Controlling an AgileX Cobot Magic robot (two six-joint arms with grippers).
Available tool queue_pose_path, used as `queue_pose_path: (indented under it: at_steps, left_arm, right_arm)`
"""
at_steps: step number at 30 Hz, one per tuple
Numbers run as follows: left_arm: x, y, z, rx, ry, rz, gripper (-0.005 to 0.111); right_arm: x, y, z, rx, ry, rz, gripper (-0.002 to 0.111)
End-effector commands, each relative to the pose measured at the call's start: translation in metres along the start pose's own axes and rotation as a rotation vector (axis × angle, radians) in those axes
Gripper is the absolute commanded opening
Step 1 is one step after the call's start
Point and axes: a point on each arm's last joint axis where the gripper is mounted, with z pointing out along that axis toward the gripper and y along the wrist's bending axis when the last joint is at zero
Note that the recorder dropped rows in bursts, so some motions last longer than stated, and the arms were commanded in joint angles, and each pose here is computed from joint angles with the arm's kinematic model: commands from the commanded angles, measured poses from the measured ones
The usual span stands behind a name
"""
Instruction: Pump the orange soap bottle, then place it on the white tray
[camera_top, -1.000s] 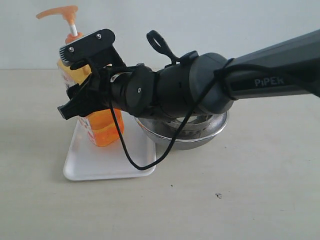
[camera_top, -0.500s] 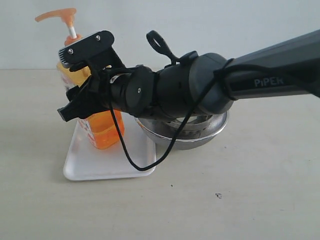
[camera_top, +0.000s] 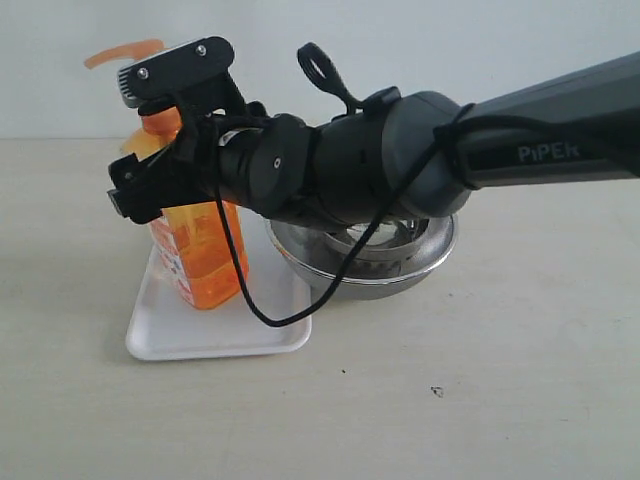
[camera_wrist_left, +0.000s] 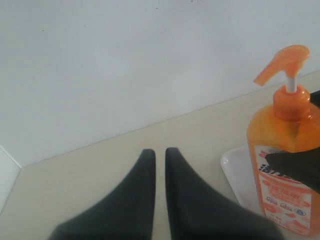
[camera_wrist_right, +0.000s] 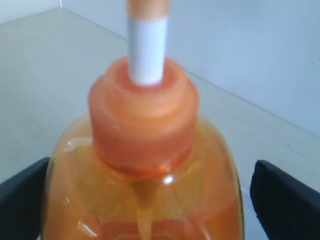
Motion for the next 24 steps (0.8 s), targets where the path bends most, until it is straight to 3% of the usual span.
queue_pose_path:
  at_steps: [1, 5, 16, 24]
  left_arm:
    - [0.0, 0.0, -0.001, 0.001, -0.011, 0.003, 0.005]
    - [0.001, 0.001, -0.001, -0.005, -0.005, 0.003, 0.005]
    - [0.003, 0.004, -0.001, -0.041, 0.026, 0.001, 0.005]
    - [0.005, 0.004, -0.003, -0.024, 0.036, -0.037, 0.005]
  right_arm:
    - [-0.009, 0.004, -0.008, -0.042, 0.011, -0.018, 0.096]
    - [-0.018, 0.006, -0.019, -0.098, 0.035, -0.08, 0.096]
    - [-0.047, -0.003, -0.055, -0.205, 0.072, -0.067, 0.096]
    - [-0.051, -0.054, -0.078, -0.255, 0.219, 0.023, 0.096]
